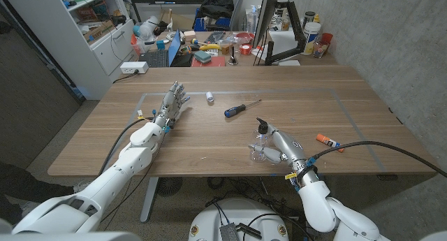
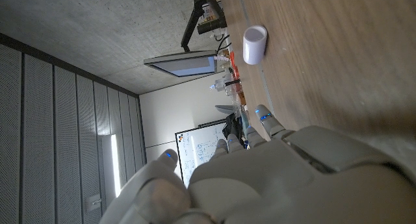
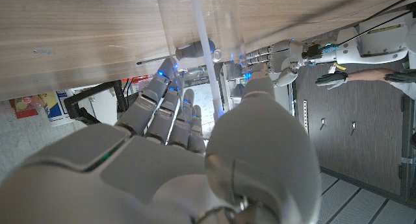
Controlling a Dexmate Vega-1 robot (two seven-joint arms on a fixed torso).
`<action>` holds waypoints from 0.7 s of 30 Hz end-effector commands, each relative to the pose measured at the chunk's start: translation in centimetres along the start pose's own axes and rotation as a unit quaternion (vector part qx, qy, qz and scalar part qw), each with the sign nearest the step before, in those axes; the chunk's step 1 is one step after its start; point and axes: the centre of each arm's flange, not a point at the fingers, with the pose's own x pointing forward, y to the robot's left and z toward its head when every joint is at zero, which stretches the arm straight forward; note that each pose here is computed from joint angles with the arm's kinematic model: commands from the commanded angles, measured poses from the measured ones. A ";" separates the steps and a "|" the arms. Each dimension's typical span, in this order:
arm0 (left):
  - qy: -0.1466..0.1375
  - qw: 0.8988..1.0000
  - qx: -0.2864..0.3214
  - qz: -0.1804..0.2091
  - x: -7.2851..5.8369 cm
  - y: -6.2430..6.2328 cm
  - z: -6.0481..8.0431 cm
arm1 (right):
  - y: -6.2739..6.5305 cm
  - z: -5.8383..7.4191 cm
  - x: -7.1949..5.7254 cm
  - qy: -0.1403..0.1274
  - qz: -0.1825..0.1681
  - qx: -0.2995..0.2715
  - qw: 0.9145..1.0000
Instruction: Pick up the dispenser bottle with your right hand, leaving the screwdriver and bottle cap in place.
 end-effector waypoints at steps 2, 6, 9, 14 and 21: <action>-0.003 1.000 0.001 0.000 -0.1 -0.5 0.2 | -0.3 -0.2 -0.4 -0.004 -0.017 0.002 1.000; -0.002 1.000 0.003 0.000 -0.1 -0.7 0.2 | -0.4 -0.4 -0.4 -0.007 -0.018 0.005 1.000; -0.001 1.000 0.004 0.000 -0.2 -0.9 0.2 | -0.5 -0.5 -0.6 -0.009 -0.024 0.009 1.000; 0.001 1.000 0.004 0.000 -0.2 -1.1 0.1 | -0.8 -0.7 -0.7 -0.014 -0.034 0.026 0.999; 0.001 1.000 0.005 -0.002 -0.4 -1.4 0.1 | -1.2 -1.1 -0.9 -0.022 -0.050 0.065 0.996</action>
